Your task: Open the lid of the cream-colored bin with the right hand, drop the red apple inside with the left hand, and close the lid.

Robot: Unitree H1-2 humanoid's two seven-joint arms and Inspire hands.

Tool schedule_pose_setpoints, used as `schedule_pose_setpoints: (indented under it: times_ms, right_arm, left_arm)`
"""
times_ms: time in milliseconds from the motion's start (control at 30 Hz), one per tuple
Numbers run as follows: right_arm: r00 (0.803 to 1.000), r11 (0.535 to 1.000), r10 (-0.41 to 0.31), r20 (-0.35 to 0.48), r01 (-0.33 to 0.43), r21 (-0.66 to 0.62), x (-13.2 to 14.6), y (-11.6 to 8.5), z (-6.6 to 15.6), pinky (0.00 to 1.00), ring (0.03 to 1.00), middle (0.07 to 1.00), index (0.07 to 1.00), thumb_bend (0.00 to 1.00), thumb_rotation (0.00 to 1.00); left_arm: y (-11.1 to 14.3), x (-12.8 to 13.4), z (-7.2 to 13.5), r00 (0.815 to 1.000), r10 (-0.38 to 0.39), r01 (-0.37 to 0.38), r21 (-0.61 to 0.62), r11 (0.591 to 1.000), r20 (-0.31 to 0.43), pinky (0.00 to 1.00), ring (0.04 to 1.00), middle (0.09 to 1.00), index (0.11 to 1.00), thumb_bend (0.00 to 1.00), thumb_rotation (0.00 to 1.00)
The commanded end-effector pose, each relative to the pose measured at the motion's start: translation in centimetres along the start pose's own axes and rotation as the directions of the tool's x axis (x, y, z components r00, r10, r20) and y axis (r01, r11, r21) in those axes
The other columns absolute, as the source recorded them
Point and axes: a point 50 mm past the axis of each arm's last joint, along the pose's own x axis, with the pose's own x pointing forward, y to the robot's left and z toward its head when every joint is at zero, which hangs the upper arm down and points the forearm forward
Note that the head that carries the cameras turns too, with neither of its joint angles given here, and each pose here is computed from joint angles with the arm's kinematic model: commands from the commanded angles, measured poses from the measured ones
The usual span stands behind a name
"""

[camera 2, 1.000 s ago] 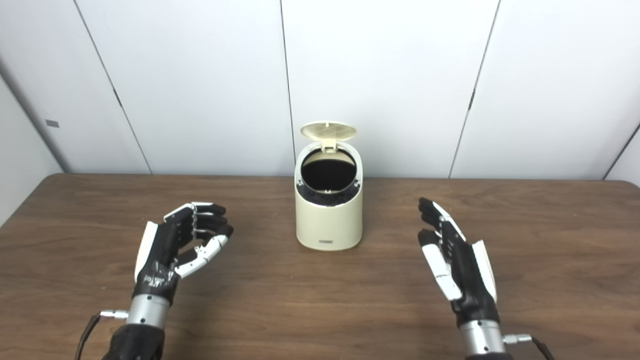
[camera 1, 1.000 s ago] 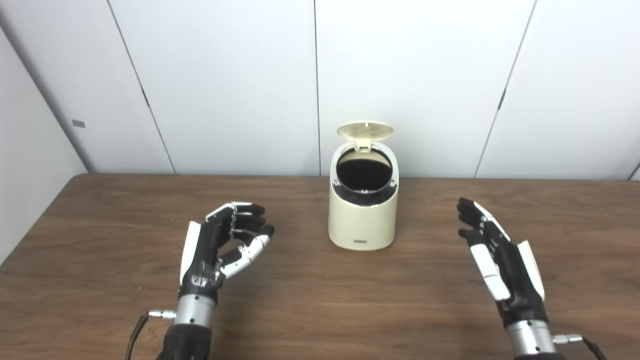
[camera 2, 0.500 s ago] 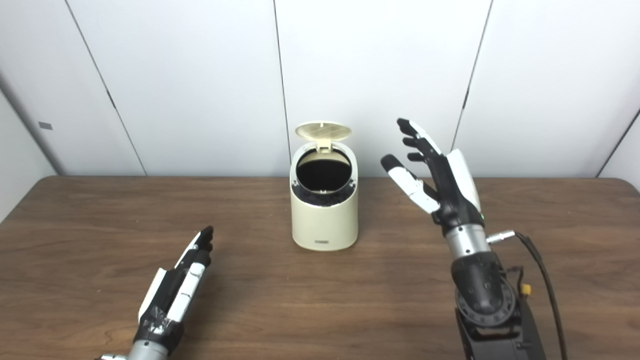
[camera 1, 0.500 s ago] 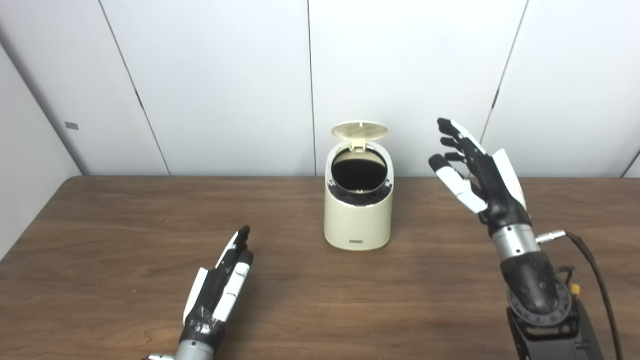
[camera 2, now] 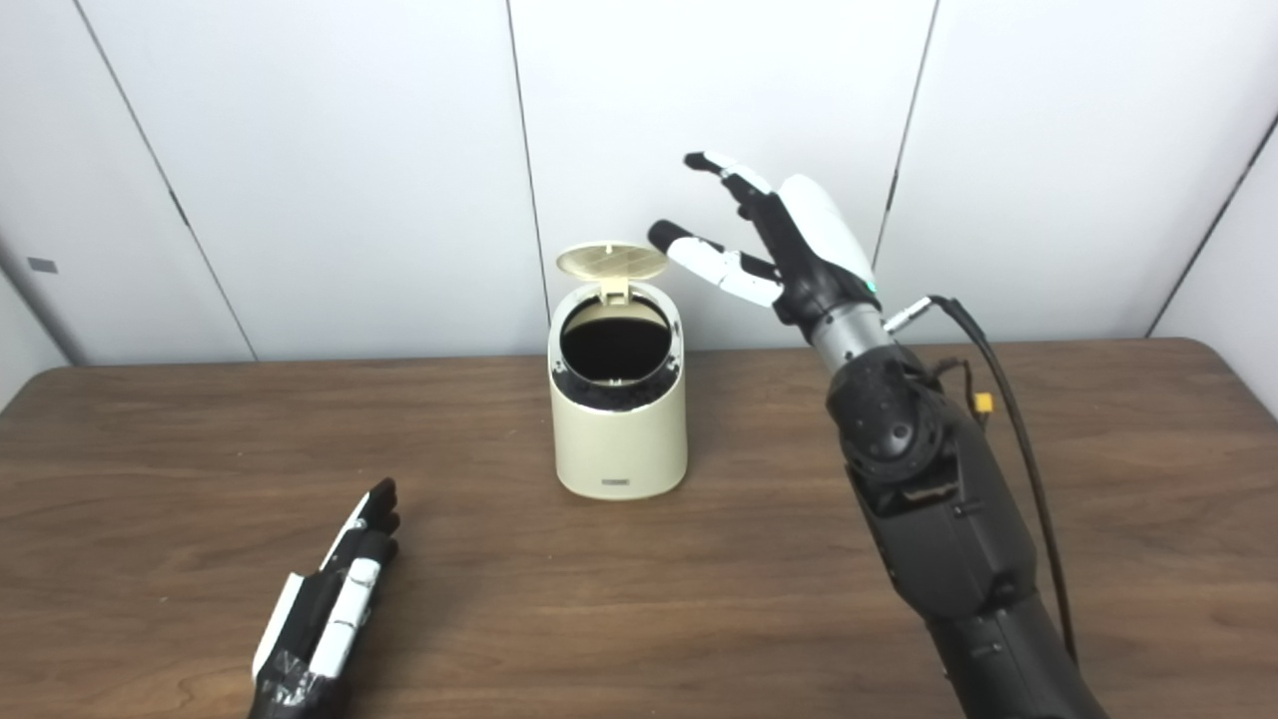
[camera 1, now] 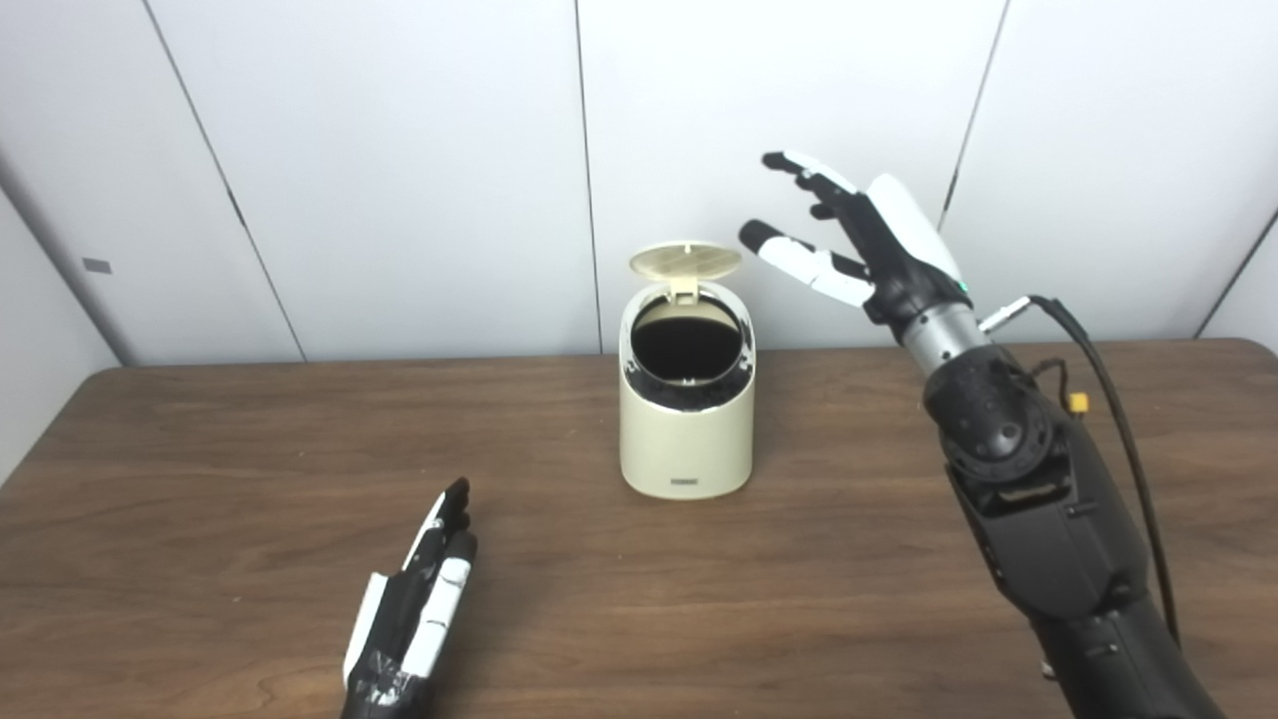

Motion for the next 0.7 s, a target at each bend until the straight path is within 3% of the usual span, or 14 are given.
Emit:
schedule_pose_setpoints:
  times_ms: [0,233,433,667]
  right_arm:
    - [0.995,0.999,-0.015,0.098,0.020,-0.046,1.2,-1.3,2.0,0.87,0.940,0.938,0.833,0.53,0.87]
    - [0.991,0.990,0.077,0.106,-0.064,-0.127,0.5,0.5,2.3,0.90,0.983,0.957,0.819,0.57,0.92]
    - [0.989,0.980,0.107,0.106,-0.087,-0.180,-0.5,1.7,2.5,0.90,0.999,0.965,0.782,0.60,0.91]
    - [0.986,0.976,0.121,0.111,-0.098,-0.197,-2.0,1.6,1.8,0.91,1.000,0.957,0.713,0.56,0.90]
  left_arm:
    - [-0.1,0.0,0.1,1.000,0.006,-0.006,0.002,1.000,0.024,1.00,1.000,1.000,1.000,0.65,0.85]
    - [-0.5,0.0,0.1,1.000,-0.022,0.021,0.057,0.998,0.016,1.00,1.000,1.000,1.000,0.65,0.87]
    - [-0.8,0.1,0.5,0.999,-0.024,0.023,0.054,0.998,0.023,1.00,1.000,1.000,1.000,0.65,0.85]
    - [-1.1,0.2,0.5,0.998,-0.039,0.036,0.062,0.997,0.039,0.99,1.000,1.000,1.000,0.61,0.84]
